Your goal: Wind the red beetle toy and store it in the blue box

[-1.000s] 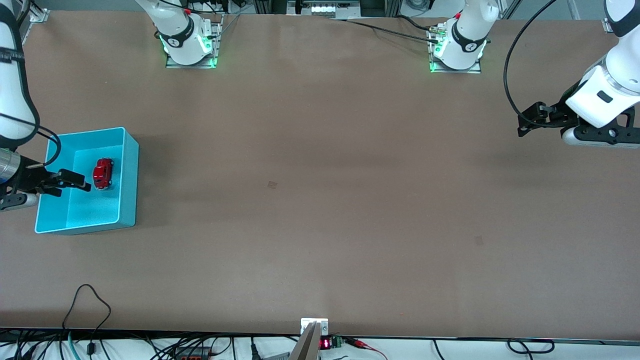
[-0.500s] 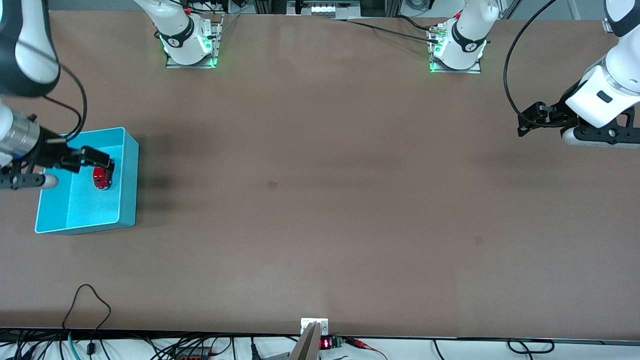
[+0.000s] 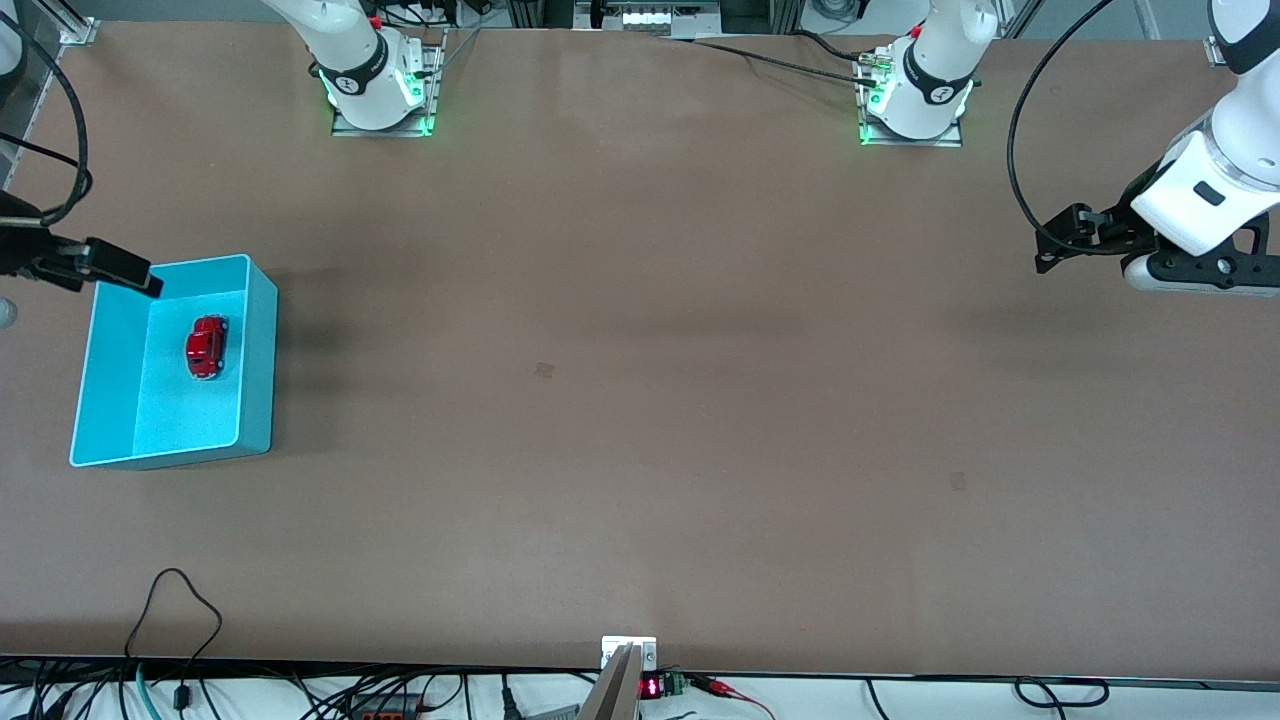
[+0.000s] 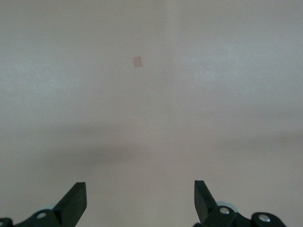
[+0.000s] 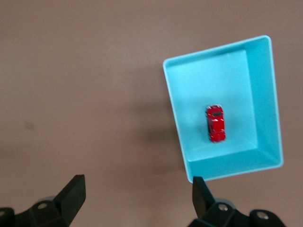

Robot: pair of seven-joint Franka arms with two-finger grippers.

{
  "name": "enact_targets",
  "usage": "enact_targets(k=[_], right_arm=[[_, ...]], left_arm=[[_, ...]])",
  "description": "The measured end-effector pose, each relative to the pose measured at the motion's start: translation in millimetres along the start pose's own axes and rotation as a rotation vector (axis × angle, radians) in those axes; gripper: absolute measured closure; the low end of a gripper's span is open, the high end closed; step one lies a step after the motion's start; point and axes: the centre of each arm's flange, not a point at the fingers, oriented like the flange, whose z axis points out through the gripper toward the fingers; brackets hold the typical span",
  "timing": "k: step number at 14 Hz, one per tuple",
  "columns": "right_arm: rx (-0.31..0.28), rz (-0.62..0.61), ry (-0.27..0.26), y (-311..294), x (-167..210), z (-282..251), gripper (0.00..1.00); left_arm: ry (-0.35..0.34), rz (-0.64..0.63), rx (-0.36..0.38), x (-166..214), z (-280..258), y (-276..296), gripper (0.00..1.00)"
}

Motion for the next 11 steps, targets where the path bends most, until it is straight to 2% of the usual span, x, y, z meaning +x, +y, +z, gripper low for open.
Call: enact_targets(k=[3, 7, 11], right_arm=[[-0.028, -0.012, -0.008, -4, -1, 4, 0.0], [-0.02, -0.013, 0.038, -1, -7, 14, 0.0], [-0.01, -0.022, 0.055, -2, -26, 5, 0.0]], left_arm=[[0.0, 0.0, 0.0, 0, 0, 0, 0.0], [0.0, 0.0, 0.0, 0, 0, 0, 0.0], [0.0, 0.0, 0.0, 0, 0, 0, 0.0]])
